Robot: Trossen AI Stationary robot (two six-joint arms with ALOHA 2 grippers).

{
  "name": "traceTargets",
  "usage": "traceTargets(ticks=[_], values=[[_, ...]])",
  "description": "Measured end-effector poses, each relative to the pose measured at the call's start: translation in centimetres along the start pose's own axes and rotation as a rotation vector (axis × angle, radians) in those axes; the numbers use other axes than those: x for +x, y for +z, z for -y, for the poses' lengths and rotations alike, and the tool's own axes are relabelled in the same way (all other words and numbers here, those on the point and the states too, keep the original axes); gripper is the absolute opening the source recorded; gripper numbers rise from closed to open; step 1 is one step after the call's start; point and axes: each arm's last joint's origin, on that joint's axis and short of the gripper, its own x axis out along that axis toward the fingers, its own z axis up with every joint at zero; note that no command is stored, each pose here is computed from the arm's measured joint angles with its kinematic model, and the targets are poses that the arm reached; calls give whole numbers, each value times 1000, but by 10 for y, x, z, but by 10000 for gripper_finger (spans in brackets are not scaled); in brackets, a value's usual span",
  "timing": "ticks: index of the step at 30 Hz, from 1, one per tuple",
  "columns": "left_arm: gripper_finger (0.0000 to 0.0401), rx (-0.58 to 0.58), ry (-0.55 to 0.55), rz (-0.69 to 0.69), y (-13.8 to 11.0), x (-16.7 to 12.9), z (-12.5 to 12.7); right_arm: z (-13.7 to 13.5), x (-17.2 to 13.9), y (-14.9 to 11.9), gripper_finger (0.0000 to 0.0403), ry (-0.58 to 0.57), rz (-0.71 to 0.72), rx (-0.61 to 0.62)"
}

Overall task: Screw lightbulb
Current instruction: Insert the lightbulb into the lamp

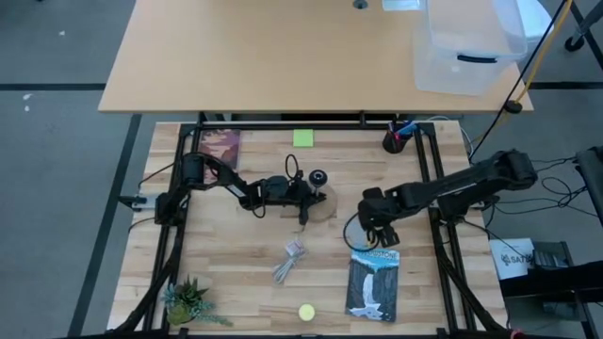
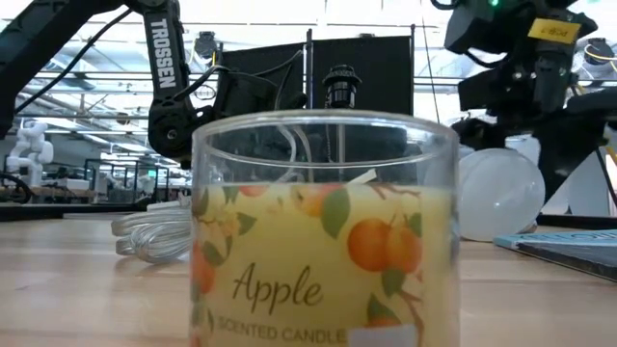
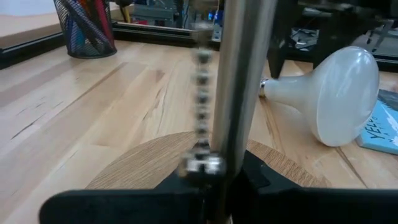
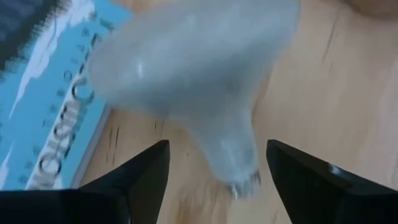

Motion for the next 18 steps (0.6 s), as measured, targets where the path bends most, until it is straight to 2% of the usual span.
traceTargets(ticks=[12,15,18], values=[[28,1,-1,-1,0,0,0,0,40,9,256,19,-79,-70],[28,1,-1,-1,0,0,0,0,41,10,240,17,-66,-86],[28,1,-1,-1,0,0,0,1,39,11,208,18,-36,-80]])
